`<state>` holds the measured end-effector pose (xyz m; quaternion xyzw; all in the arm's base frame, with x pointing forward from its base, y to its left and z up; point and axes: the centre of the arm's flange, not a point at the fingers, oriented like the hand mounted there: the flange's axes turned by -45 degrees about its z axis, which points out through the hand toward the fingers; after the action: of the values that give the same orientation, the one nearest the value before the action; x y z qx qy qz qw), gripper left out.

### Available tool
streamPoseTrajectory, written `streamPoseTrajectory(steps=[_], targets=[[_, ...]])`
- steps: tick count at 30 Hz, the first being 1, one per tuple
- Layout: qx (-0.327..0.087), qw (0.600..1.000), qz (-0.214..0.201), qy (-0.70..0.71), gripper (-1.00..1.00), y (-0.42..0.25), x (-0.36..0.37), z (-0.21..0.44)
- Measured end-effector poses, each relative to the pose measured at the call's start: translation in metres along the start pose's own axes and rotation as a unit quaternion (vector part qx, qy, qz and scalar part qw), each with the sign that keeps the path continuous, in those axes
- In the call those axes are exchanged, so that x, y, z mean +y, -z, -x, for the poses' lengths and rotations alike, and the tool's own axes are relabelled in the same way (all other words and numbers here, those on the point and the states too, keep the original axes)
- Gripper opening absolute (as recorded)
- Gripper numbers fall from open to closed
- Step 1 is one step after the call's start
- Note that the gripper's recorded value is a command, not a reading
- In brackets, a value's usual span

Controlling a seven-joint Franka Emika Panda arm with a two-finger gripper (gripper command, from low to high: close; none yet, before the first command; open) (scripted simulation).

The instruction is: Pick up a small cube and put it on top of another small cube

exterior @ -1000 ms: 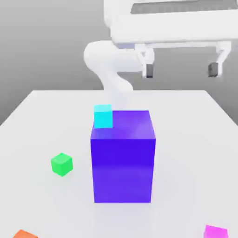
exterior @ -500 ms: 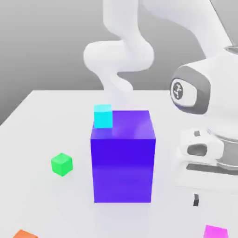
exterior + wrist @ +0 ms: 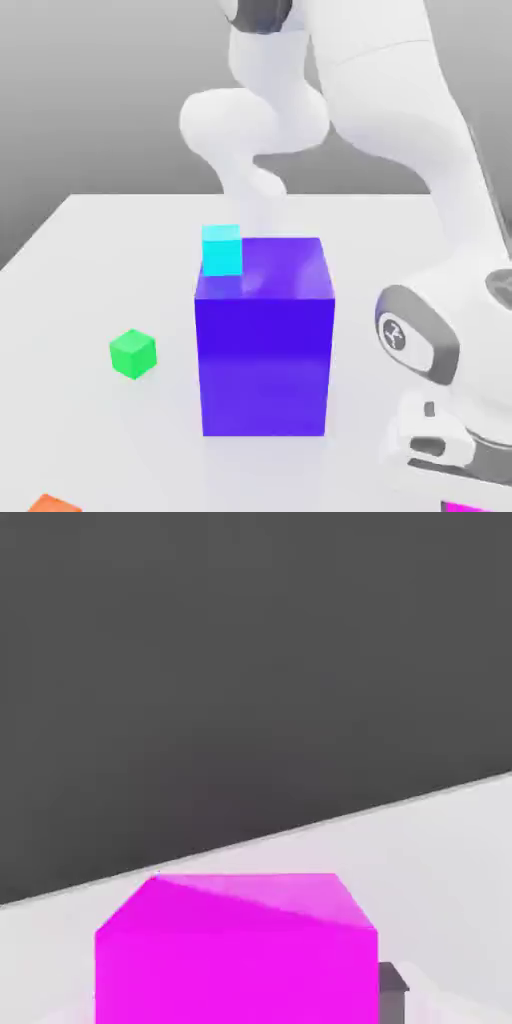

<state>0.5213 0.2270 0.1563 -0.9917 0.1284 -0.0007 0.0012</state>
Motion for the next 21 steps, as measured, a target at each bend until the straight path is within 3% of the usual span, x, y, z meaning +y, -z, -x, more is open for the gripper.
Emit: streamPoseTrajectory(steps=[4,11,17,21], targets=[[0.012,1.0,-0.009,-0.024,-1.0,0.049,0.021,-0.013],[0.026,0.977,0.009,-0.214,-1.0,0.083,0.193,-0.03],[0.027,0.914,0.019,-0.405,-1.0,0.098,0.35,0.011],[0.026,0.865,0.018,-0.501,-1.0,0.103,0.41,0.061]])
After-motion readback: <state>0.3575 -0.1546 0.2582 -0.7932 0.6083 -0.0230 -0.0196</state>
